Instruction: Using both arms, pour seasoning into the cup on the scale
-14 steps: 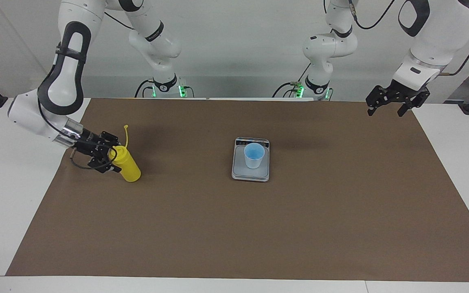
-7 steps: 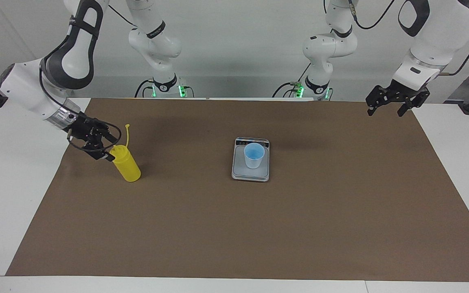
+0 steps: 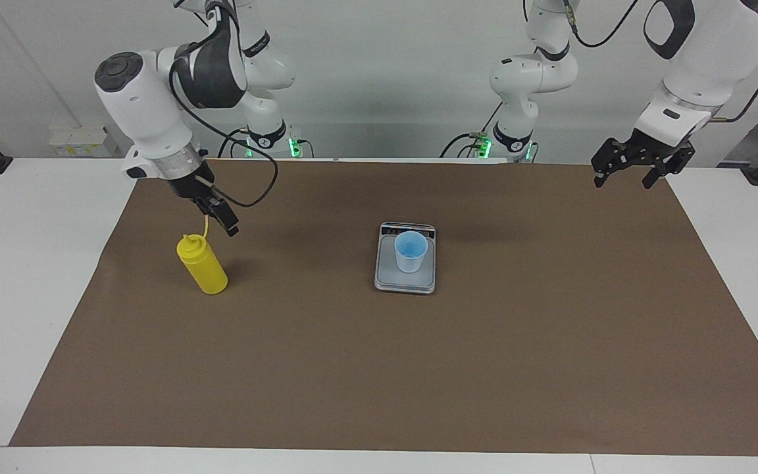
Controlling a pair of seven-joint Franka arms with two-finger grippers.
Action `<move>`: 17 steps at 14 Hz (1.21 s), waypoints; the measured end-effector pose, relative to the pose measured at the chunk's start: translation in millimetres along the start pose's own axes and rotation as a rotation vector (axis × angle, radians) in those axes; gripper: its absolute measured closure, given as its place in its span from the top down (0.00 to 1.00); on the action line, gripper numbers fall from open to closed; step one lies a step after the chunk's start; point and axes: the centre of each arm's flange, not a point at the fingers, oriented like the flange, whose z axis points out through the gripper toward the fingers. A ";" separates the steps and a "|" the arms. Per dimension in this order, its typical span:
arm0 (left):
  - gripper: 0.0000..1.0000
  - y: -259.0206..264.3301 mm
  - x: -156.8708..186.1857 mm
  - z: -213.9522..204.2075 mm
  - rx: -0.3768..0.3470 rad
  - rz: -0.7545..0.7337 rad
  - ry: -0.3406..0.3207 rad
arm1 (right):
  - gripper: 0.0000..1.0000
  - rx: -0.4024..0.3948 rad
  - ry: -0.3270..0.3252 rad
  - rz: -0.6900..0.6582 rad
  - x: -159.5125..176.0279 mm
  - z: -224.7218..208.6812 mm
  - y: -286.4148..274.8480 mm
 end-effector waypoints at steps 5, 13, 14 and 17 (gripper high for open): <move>1.00 0.0 0.0 0.0 0.000 0.000 0.000 | 1.00 -0.096 0.084 -0.301 -1.3 -51.2 -2.4; 1.00 0.0 0.0 0.0 0.000 0.000 0.000 | 1.00 -0.121 0.069 -0.358 -1.2 -98.2 3.1; 1.00 0.0 0.0 0.0 0.000 0.000 0.000 | 1.00 -0.127 0.056 -0.367 -0.3 -95.3 5.3; 1.00 0.0 0.0 0.0 0.000 0.000 0.000 | 1.00 -0.135 0.034 -0.398 4.5 -88.0 13.6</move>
